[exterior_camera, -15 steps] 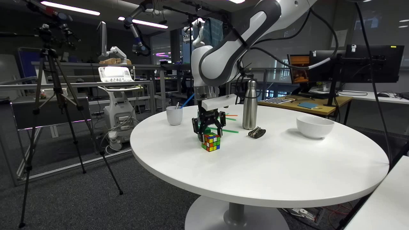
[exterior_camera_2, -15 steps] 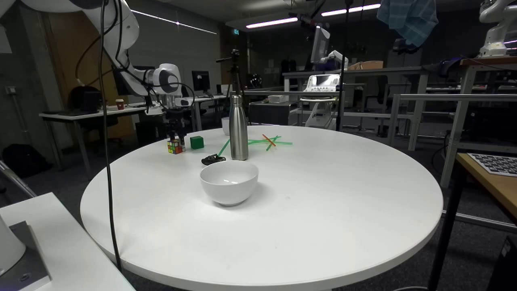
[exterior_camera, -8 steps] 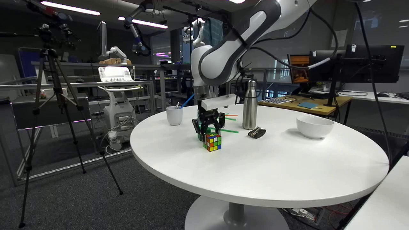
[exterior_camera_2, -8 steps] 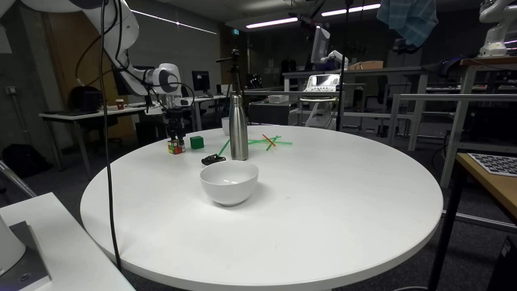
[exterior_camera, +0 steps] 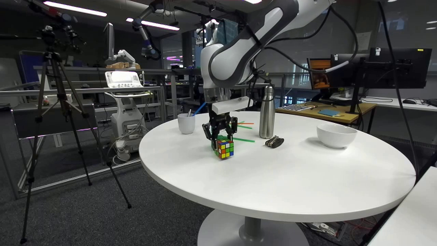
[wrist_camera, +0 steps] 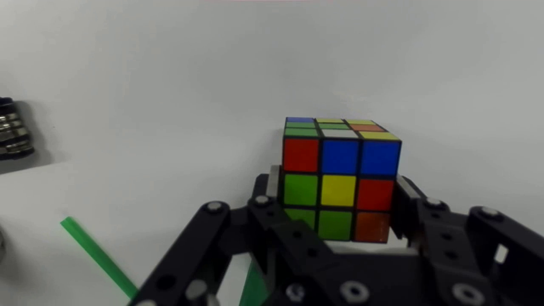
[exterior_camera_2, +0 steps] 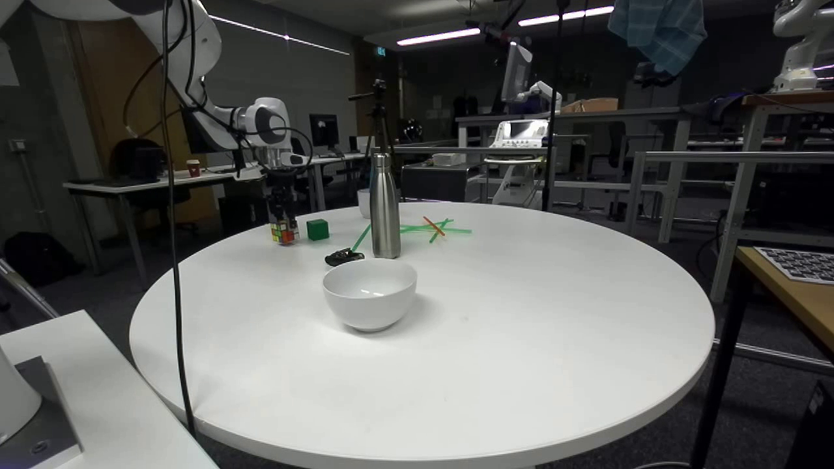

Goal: Place the Rubik's cube on top of the green block

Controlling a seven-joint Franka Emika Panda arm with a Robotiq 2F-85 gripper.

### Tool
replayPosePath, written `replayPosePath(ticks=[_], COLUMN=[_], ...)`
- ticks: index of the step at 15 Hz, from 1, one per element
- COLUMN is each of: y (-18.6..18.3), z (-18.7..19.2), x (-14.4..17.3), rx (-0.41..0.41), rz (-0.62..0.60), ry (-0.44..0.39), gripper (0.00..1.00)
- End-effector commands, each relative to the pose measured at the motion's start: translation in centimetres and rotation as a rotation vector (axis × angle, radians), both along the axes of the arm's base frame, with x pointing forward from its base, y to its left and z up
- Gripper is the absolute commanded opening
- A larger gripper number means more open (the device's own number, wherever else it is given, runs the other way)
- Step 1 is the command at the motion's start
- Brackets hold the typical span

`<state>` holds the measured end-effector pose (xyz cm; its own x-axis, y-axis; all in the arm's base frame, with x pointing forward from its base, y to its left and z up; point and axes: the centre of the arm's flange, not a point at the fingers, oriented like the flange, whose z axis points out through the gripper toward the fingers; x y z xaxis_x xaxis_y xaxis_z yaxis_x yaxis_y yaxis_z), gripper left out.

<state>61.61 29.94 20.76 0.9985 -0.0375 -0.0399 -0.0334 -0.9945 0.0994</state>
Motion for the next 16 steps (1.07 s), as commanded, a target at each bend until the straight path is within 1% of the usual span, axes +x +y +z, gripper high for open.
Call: replayPosePath(ticks=[1,9,16], y=[0.7,0.9,0.4], z=[1.5,3.7,4.5], x=[0.9,1.8,2.7], rx=[-0.041,-0.062,-0.084], rz=[-0.010,0.009,0.018], ry=[-0.010,-0.065,-0.094], gripper=[0.34,0.34,0.34])
